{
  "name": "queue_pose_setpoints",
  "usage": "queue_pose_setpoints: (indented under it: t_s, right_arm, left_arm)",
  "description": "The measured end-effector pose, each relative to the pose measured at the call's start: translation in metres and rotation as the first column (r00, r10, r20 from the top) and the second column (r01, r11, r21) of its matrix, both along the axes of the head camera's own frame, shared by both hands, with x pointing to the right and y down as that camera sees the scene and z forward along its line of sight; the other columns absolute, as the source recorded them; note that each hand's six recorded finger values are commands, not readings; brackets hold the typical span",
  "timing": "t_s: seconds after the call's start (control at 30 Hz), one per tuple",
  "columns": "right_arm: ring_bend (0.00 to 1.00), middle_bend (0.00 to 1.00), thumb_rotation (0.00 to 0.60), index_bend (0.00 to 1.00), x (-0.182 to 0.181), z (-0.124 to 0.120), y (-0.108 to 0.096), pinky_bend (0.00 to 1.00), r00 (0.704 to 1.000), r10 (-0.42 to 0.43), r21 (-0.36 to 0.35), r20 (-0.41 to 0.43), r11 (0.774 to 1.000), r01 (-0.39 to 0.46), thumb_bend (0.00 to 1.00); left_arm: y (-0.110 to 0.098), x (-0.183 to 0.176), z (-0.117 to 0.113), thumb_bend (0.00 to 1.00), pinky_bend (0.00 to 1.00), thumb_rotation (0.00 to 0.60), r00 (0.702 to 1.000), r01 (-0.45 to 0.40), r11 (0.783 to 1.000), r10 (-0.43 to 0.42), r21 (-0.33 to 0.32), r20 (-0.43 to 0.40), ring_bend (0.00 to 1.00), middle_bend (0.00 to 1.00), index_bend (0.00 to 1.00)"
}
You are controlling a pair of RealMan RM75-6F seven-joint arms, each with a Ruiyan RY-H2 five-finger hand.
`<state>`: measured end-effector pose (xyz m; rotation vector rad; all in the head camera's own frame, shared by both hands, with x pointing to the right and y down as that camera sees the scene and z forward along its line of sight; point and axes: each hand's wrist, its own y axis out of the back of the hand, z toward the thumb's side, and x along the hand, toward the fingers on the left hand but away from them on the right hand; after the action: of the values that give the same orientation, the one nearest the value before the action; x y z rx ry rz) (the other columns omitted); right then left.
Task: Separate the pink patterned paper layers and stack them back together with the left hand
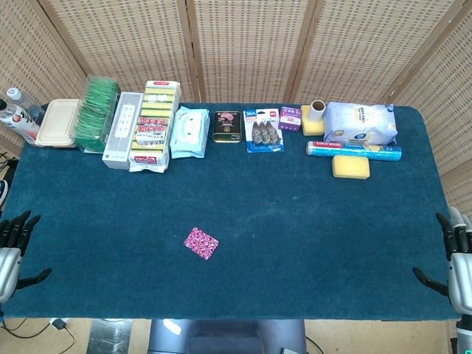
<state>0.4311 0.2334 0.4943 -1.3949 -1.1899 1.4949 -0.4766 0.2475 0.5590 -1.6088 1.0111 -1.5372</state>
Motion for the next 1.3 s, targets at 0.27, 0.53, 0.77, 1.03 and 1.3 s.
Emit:
queue_pose_setpoints:
  t_s: [0.27, 0.53, 0.77, 1.03, 1.3]
  right_arm:
    - [0.00, 0.00, 0.600, 0.00, 0.002, -0.004, 0.001, 0.00, 1.000, 0.007, -0.005, 0.013, 1.000, -0.007, 0.00]
    - [0.00, 0.00, 0.600, 0.00, 0.003, -0.006, 0.001, 0.00, 0.999, 0.015, -0.022, 0.037, 1.000, -0.015, 0.00]
    - [0.00, 0.00, 0.600, 0.00, 0.002, -0.005, 0.001, 0.00, 0.999, 0.009, -0.035, 0.044, 0.999, -0.008, 0.00]
    - [0.00, 0.00, 0.600, 0.00, 0.003, -0.006, 0.001, 0.00, 0.998, 0.011, -0.038, 0.055, 0.999, -0.009, 0.00]
    - [0.00, 0.00, 0.600, 0.00, 0.005, -0.006, 0.000, 0.00, 0.997, 0.021, -0.044, 0.073, 0.999, -0.018, 0.00]
  left_arm:
    - [0.001, 0.014, 0.008, 0.07, 0.00, 0.600, 0.999, -0.036, 0.998, 0.036, -0.047, -0.003, 0.00, 0.00, 0.00]
    - [-0.003, 0.059, 0.011, 0.04, 0.00, 0.600, 0.989, -0.143, 0.984, 0.137, -0.110, -0.063, 0.00, 0.00, 0.00]
    - [-0.005, 0.137, 0.020, 0.04, 0.00, 0.600, 0.936, -0.349, 0.899, 0.317, -0.265, -0.157, 0.00, 0.00, 0.00]
    - [-0.020, 0.171, 0.037, 0.04, 0.00, 0.600, 0.916, -0.402, 0.836, 0.368, -0.373, -0.162, 0.00, 0.00, 0.00]
    - [-0.032, 0.216, 0.066, 0.04, 0.00, 0.600, 0.909, -0.416, 0.768, 0.363, -0.487, -0.204, 0.00, 0.00, 0.00]
